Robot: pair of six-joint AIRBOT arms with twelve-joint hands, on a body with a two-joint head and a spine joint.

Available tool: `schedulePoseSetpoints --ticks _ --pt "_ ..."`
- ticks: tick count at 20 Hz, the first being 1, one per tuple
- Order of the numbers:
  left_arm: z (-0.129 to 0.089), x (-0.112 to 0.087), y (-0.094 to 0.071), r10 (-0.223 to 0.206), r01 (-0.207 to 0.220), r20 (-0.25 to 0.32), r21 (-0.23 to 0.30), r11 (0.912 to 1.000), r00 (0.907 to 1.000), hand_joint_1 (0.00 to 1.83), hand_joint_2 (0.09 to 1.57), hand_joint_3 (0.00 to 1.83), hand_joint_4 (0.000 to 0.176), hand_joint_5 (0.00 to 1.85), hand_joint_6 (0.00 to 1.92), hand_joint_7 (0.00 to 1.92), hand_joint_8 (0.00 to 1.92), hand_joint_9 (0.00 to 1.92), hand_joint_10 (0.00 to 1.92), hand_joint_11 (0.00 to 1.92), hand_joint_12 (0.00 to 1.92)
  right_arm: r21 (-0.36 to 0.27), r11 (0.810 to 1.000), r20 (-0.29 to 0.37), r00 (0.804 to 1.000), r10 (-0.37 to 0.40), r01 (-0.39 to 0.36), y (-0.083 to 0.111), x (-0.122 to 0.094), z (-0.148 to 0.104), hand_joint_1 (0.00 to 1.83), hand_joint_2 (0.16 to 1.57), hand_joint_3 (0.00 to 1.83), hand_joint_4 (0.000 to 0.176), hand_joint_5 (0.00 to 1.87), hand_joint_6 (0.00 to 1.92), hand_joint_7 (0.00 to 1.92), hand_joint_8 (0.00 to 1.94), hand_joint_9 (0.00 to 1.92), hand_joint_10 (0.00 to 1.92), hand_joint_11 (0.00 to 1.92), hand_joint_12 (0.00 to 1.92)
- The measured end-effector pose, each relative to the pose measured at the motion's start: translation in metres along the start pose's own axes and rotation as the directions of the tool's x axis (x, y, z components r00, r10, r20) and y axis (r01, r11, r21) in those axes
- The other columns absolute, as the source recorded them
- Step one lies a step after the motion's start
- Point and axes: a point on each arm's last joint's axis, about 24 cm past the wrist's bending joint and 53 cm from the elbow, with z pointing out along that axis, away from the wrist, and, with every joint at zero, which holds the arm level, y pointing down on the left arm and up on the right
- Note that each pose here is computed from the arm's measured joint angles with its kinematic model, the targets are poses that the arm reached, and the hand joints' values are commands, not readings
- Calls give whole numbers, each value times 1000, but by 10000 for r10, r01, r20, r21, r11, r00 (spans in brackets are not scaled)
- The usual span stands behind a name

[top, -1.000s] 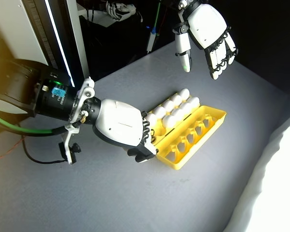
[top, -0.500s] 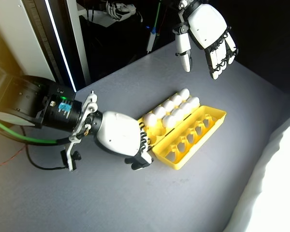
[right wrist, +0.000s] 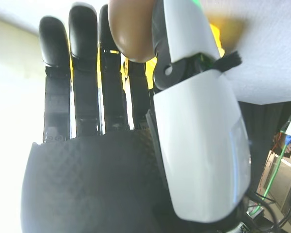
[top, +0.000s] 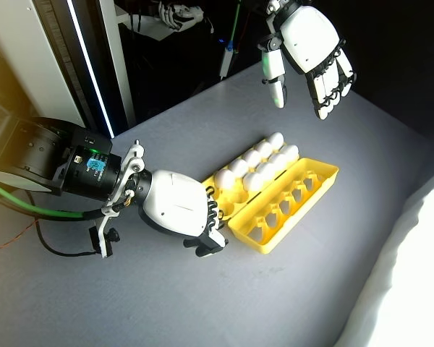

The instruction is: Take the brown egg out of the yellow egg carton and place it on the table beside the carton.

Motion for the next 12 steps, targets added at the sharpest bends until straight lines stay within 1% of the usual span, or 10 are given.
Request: schedulePoseSetpoints --ticks 1,2,3,4,7,8,9,10,11,12 --pt "0 0 0 0 0 1 -4 10000 10000 167 1309 1 0 452 0 489 0 449 0 57 706 6 10000 9 10000 10 -10 0 0 0 1344 1198 1 0 790 1283 841 1163 709 1458 378 1497" --pt "0 0 0 -1 1 -3 -1 10000 10000 185 1310 1 0 439 0 479 0 435 0 46 703 27 10000 16 10000 11 -11 -1 0 0 1203 1209 0 0 778 1316 829 1214 663 1125 336 1504" --pt "0 0 0 -1 1 -3 -1 10000 10000 187 1309 1 0 444 3 487 4 443 4 56 708 52 10000 47 10000 2 -2 -3 0 0 1172 1214 0 12 773 1328 823 1228 680 979 319 1505" --pt "0 0 0 0 0 1 -4 10000 10000 172 1311 1 0 450 4 495 6 453 7 62 712 59 10000 53 10000 -1 0 -3 0 0 1164 1216 0 19 769 1335 816 1236 683 919 318 1506" --pt "0 0 0 -1 1 -3 -1 10000 10000 176 1308 0 0 448 4 488 6 450 7 68 710 60 10000 53 10000 2 -3 -3 0 0 1164 1215 1 15 770 1359 813 1213 680 838 292 1483" --pt "0 0 0 0 0 1 -4 10000 10000 176 1305 0 0 454 7 494 9 455 9 67 708 64 10000 55 10000 1 -2 -4 0 0 1152 1234 4 13 738 1414 775 1262 650 827 261 1487" --pt "0 0 0 0 0 0 0 10000 10000 161 1310 1 0 459 6 496 7 463 9 74 705 64 10000 55 10000 1 -2 -4 0 0 1102 1230 0 0 748 1324 748 591 656 765 256 1434" --pt "0 0 0 -1 1 -3 -1 10000 10000 161 1310 1 0 459 6 496 7 463 9 74 705 64 10000 55 10000 1 -2 -4 0 0 1102 1230 0 0 748 1324 748 591 656 765 256 1434" --pt "0 0 0 0 0 0 0 10000 10000 190 1299 0 0 480 11 517 11 482 13 99 707 59 10000 53 10000 -5 5 -3 0 0 1103 1225 1 0 756 1311 784 479 641 768 228 1453" --pt "0 0 0 0 0 0 0 10000 10000 139 1316 4 0 444 3 485 4 444 4 62 695 84 10000 78 10000 -18 17 -5 -1 0 1102 1225 0 0 756 1311 789 395 614 761 199 1452"
